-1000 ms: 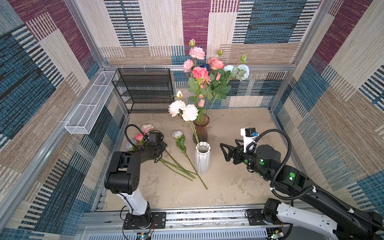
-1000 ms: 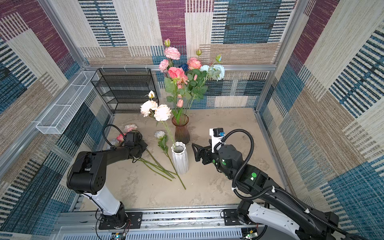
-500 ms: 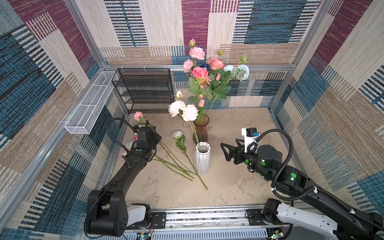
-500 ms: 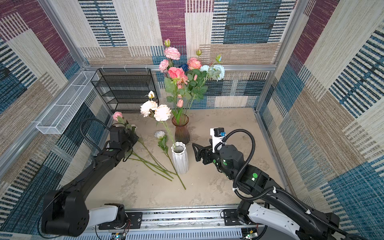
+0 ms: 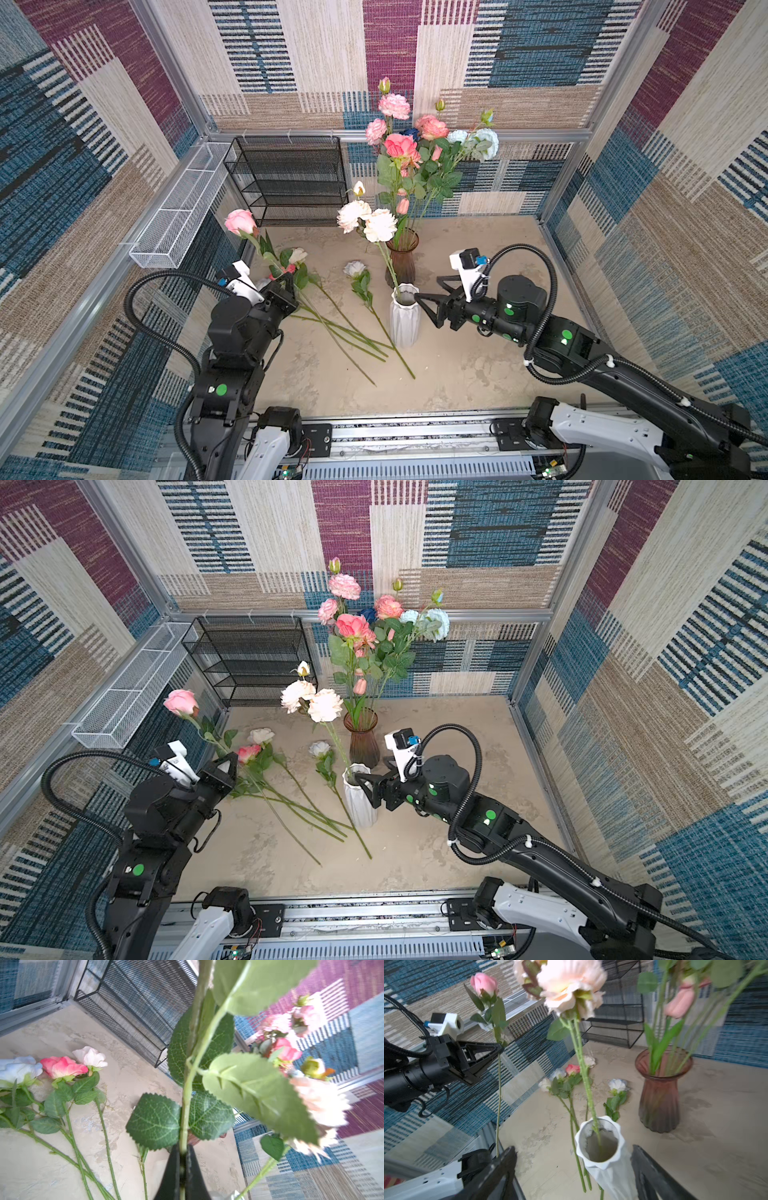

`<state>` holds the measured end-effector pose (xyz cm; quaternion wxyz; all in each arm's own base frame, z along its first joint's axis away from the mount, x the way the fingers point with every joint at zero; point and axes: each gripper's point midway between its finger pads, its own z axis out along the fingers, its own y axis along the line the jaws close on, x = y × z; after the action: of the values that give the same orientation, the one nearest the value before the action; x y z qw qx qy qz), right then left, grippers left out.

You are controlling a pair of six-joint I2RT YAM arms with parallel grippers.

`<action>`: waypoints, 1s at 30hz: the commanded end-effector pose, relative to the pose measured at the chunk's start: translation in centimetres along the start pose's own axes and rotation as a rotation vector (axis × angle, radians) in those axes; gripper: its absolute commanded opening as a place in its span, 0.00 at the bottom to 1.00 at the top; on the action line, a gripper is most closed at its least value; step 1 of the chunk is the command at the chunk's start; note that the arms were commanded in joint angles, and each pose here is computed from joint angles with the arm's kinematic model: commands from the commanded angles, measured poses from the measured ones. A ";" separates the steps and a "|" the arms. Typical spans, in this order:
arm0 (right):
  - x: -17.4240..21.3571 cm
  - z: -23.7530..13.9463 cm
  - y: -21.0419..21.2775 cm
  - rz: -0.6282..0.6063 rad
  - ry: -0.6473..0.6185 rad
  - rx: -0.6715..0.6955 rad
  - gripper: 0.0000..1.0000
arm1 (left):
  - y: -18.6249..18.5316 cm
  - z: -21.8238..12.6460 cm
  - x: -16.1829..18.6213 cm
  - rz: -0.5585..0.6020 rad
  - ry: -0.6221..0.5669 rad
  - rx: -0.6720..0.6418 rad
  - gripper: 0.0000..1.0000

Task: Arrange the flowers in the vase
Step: 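Grasp a pink rose stem with the left gripper and lift it, then reach the right gripper to the rose stem and close on it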

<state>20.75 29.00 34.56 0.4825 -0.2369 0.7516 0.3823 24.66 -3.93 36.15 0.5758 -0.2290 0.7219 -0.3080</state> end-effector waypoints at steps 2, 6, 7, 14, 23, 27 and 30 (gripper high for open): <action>0.1 1.9 6.2 -0.067 0.057 -0.233 0.87 | -3.4 -2.4 1.2 0.074 0.091 0.163 0.00; 0.1 3.7 10.4 -0.105 0.102 -0.342 0.87 | -7.5 -5.1 0.6 0.128 0.072 0.368 0.00; 0.0 4.2 11.3 -0.110 0.109 -0.372 0.88 | -8.4 -5.9 0.3 0.147 0.052 0.412 0.00; -0.7 6.4 17.1 -0.164 0.145 -0.551 0.87 | -12.0 -9.1 -0.5 0.216 -0.010 0.615 0.00; -0.9 7.5 20.3 -0.188 0.166 -0.660 0.71 | -14.3 -10.1 -0.8 0.220 0.000 0.743 0.00; -0.7 7.8 20.4 -0.187 0.168 -0.664 0.42 | -15.2 -10.6 -1.0 0.218 0.009 0.787 0.00; -1.2 7.4 20.6 -0.188 0.149 -0.670 0.18 | -15.3 -10.4 -1.1 0.207 0.012 0.786 0.01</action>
<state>10.69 47.23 39.37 0.3403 -0.4770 0.6140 0.5289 15.30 -11.82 47.77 0.6349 0.0671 0.5939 -0.4895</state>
